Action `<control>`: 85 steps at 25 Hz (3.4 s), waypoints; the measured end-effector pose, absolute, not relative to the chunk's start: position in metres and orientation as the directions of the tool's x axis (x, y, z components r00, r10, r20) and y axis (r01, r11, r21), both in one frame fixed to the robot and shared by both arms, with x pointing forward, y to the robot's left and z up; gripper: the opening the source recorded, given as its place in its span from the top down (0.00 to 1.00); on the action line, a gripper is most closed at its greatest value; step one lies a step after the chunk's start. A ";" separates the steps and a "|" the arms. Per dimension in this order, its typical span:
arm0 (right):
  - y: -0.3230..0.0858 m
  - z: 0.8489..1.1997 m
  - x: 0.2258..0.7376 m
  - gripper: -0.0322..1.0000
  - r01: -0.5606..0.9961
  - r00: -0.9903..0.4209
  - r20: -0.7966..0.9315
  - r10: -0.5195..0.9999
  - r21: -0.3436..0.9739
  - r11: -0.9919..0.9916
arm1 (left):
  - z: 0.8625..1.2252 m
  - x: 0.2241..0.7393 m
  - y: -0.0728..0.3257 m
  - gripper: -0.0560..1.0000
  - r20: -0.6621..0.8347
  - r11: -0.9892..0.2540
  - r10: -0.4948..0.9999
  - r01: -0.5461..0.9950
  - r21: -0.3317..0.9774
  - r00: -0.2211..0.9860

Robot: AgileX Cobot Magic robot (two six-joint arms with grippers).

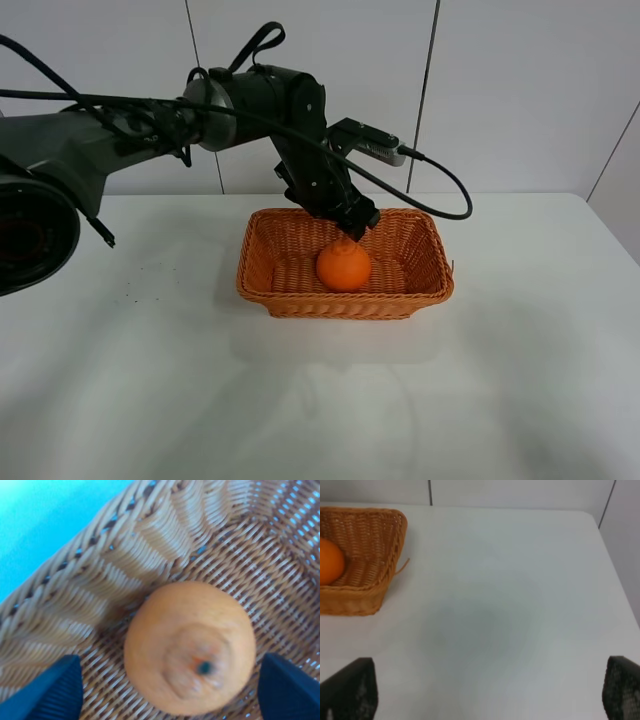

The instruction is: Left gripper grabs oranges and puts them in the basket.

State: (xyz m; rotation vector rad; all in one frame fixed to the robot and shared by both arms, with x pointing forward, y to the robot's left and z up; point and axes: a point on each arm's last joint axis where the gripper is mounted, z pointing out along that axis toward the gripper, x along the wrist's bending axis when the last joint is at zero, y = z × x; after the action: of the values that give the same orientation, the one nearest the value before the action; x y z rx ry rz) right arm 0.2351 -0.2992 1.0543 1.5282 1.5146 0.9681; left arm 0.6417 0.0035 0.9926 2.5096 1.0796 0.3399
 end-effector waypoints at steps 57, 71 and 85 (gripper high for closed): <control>-0.299 1.054 0.235 0.30 0.422 0.008 0.002 1.000 0.907 -0.005 | 1.167 0.603 0.343 0.17 0.150 -0.066 0.988 0.768 0.637 -0.040; -0.299 1.054 0.235 0.30 0.422 0.008 0.002 1.000 0.907 -0.005 | 1.225 0.453 0.331 0.17 0.189 -0.102 0.977 0.561 0.821 -0.100; -0.299 1.054 0.235 0.30 0.422 0.008 0.002 1.000 0.907 -0.005 | 1.216 0.325 0.319 0.17 0.160 -0.087 0.979 0.441 0.893 -0.130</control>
State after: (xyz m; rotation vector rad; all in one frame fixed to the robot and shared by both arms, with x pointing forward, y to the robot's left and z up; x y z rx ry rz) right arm 0.2351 -0.2992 1.0543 1.5282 1.5146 0.9681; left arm 0.3250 0.3189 1.2162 1.5568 1.6044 1.1844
